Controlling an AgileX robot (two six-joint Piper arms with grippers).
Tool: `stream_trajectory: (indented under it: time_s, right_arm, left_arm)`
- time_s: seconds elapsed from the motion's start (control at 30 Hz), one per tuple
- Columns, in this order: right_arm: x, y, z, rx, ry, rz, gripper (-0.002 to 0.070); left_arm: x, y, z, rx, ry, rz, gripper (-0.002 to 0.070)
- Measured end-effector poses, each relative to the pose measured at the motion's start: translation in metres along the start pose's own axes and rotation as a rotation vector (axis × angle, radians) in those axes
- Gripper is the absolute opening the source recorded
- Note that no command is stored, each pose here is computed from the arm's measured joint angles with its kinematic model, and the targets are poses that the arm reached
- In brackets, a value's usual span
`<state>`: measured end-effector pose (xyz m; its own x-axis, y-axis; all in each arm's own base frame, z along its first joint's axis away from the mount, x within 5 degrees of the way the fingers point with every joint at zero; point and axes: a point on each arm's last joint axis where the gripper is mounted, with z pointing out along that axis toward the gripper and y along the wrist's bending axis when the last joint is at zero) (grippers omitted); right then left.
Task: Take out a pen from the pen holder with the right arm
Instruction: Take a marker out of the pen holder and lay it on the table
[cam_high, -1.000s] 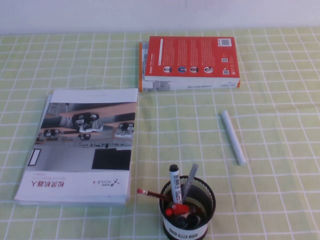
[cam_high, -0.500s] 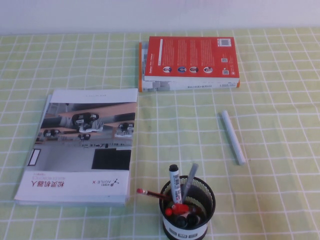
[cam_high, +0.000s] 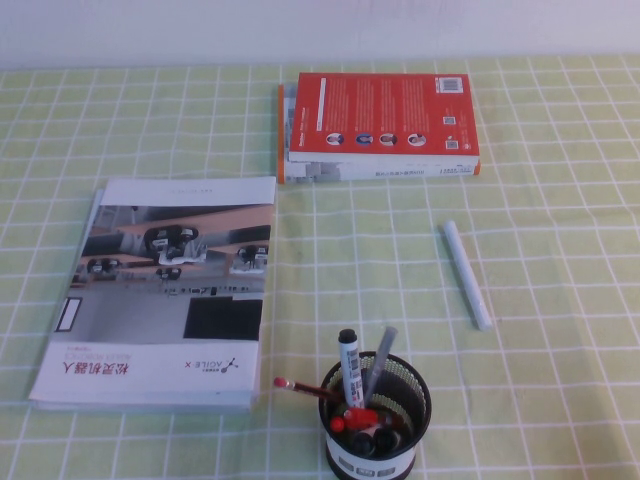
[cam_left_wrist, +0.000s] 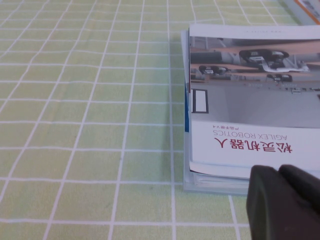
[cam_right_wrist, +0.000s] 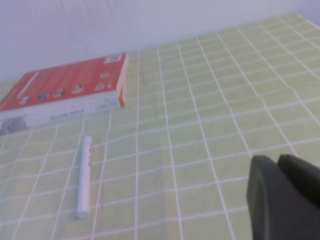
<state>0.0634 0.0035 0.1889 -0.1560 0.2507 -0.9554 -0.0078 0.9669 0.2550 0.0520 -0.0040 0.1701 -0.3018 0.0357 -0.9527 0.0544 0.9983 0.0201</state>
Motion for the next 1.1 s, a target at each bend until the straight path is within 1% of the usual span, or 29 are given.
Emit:
stream_trajectory:
  time_s: [0.13,0.27,0.33,0.43,0.57,0.83,1.1]
  right_arm:
    - [-0.003,0.001,-0.006,-0.02,-0.076,-0.005,-0.0013]
    - [-0.001,0.001,-0.007,-0.02,-0.07,-0.024,-0.0013]
    - [-0.001,0.001,-0.007,-0.027,-0.064,-0.056,-0.0013]
    - [0.001,0.002,-0.007,-0.052,-0.043,-0.124,-0.0013]
    - [0.005,0.002,-0.007,-0.06,0.005,-0.155,-0.0013]
    - [0.019,0.0,-0.008,-0.05,0.155,-0.167,-0.0013]
    - [0.02,0.0,-0.008,-0.049,0.166,-0.175,-0.0013]
  left_arm:
    - [0.0,0.0,0.0,0.0,0.0,0.0,-0.0005]
    - [0.0,0.0,0.0,0.0,0.0,0.0,-0.0005]
    - [0.0,0.0,0.0,0.0,0.0,0.0,-0.0005]
    - [0.0,0.0,0.0,0.0,0.0,0.0,-0.0005]
    - [0.0,0.0,0.0,0.0,0.0,0.0,-0.0005]
    - [0.0,0.0,0.0,0.0,0.0,0.0,-0.0005]
    - [0.0,0.0,0.0,0.0,0.0,0.0,-0.0005]
